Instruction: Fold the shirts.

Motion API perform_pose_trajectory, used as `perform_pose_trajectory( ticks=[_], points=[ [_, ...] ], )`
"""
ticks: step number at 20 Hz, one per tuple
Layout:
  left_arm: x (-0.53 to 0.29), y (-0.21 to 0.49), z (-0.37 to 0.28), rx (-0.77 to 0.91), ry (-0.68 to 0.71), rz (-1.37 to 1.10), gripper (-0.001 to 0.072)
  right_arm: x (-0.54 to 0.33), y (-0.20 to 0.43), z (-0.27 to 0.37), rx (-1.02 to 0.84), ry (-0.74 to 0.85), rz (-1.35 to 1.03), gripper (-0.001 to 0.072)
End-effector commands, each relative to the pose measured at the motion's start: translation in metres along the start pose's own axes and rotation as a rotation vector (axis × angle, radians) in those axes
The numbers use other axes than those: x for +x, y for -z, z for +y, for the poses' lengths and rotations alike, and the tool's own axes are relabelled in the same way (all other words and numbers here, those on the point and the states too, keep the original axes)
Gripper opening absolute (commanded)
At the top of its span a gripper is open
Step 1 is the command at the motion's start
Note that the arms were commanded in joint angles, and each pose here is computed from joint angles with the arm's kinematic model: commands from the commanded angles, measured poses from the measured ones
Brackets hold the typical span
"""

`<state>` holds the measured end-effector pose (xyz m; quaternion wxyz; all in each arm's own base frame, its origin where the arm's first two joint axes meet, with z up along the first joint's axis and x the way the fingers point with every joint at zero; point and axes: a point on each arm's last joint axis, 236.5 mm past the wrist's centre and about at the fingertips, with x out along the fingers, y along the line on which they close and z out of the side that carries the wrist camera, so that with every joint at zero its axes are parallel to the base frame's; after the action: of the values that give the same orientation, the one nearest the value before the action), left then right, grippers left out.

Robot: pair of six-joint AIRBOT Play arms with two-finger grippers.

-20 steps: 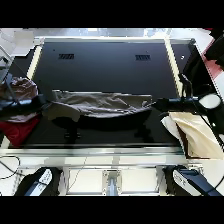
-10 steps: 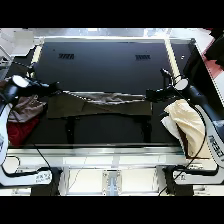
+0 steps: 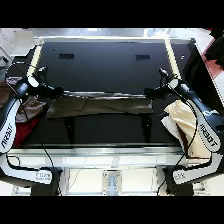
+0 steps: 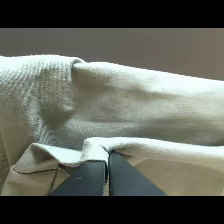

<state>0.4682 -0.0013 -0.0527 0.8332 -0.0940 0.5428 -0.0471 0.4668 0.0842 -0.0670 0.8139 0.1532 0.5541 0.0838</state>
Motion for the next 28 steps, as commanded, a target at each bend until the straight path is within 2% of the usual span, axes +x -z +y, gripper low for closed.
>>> perform_pose_trajectory(
  ticks=[1,2,3,4,8,9,10,12,15,18,19,21,28],
  points=[
    [-0.003,-0.004,-0.008,0.024,0.002,-0.011,0.0150,0.000,-0.003,-0.005,0.010,0.021,0.002,0.0040],
    [-0.010,-0.010,-0.010,0.033,0.002,-0.032,0.0464,-0.009,-0.008,-0.002,0.004,0.017,-0.001,0.0149],
    [-0.022,-0.020,-0.012,0.040,0.002,-0.065,0.0680,-0.024,-0.016,0.001,-0.009,0.015,-0.005,0.0342],
    [-0.039,-0.032,-0.012,0.042,-0.001,-0.109,0.0717,-0.044,-0.024,0.002,-0.031,0.021,-0.007,0.0385],
    [-0.139,-0.094,-0.025,0.077,-0.021,-0.412,0.0712,-0.145,-0.058,-0.020,-0.054,0.097,-0.121,0.0404],
    [-0.169,-0.110,-0.034,0.087,-0.018,-0.520,0.0711,-0.162,-0.063,-0.028,-0.010,0.099,-0.159,0.0457],
    [-0.197,-0.123,-0.046,0.095,-0.005,-0.616,0.0711,-0.173,-0.065,-0.038,0.061,0.092,-0.180,0.0476],
    [-0.230,-0.129,-0.070,0.132,0.023,-0.703,0.0711,-0.172,-0.059,-0.058,0.236,0.036,-0.163,0.0556],
    [-0.234,-0.114,-0.114,0.248,0.072,-0.682,0.0711,-0.135,-0.020,-0.071,0.398,-0.104,0.022,0.0541],
    [-0.219,-0.104,-0.146,0.297,0.123,-0.643,0.0711,-0.099,0.016,-0.042,0.405,-0.378,0.266,0.0545],
    [-0.213,-0.102,-0.153,0.307,0.133,-0.630,0.0710,-0.086,0.018,-0.039,0.400,-0.413,0.286,0.0566],
    [-0.200,-0.098,-0.160,0.309,0.147,-0.599,0.0710,-0.056,0.021,-0.044,0.412,-0.399,0.305,0.0617],
    [-0.147,-0.060,-0.159,0.306,0.163,-0.369,0.0710,-0.002,0.038,-0.051,0.422,-0.378,0.368,0.0618]
  ],
)
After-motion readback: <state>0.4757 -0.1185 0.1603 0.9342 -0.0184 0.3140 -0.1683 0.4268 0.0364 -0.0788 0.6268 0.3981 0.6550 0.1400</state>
